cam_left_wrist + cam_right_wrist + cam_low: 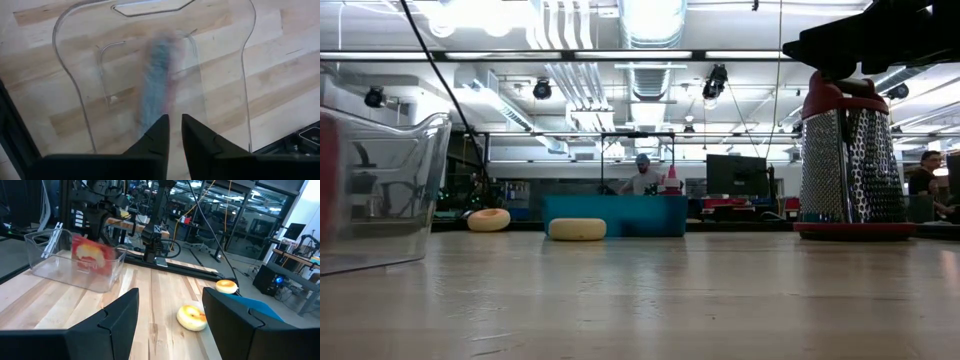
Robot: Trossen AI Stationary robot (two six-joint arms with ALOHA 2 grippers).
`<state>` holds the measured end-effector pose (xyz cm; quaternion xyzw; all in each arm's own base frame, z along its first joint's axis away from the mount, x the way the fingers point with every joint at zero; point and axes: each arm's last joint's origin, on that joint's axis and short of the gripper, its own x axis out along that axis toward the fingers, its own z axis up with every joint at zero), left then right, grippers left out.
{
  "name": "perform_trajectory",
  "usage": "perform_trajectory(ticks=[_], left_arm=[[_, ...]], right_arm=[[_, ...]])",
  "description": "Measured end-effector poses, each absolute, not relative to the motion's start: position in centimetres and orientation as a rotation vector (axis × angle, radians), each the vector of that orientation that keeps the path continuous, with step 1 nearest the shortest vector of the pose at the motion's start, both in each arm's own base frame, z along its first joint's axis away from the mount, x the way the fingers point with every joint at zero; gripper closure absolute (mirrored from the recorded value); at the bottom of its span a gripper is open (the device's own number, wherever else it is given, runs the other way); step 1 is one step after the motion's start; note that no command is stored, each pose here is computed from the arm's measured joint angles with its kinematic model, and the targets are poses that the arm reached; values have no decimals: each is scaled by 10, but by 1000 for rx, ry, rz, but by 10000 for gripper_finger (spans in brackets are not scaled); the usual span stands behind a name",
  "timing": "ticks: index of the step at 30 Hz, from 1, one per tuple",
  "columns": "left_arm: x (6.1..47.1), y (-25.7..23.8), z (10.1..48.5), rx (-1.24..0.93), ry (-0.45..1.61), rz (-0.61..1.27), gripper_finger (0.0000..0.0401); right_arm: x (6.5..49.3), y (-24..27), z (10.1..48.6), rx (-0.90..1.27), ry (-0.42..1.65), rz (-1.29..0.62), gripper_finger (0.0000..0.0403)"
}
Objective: Pick & Place Food Item
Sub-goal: Put the red popcorn bag into the transparent bin, then put the top yellow black donut into the black bin
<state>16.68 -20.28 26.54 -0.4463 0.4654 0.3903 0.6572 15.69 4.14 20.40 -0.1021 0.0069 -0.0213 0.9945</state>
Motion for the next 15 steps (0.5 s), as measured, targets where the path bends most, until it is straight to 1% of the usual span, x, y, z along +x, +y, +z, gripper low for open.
perform_trajectory(ticks=[7, 15], left_arm=[[167, -203, 265, -1010, 1044, 882, 301], [166, -200, 270, -1006, 1014, 855, 280]], right_arm=[[157, 41, 204, -205, 14, -43, 186], [157, 41, 204, -205, 14, -42, 186]])
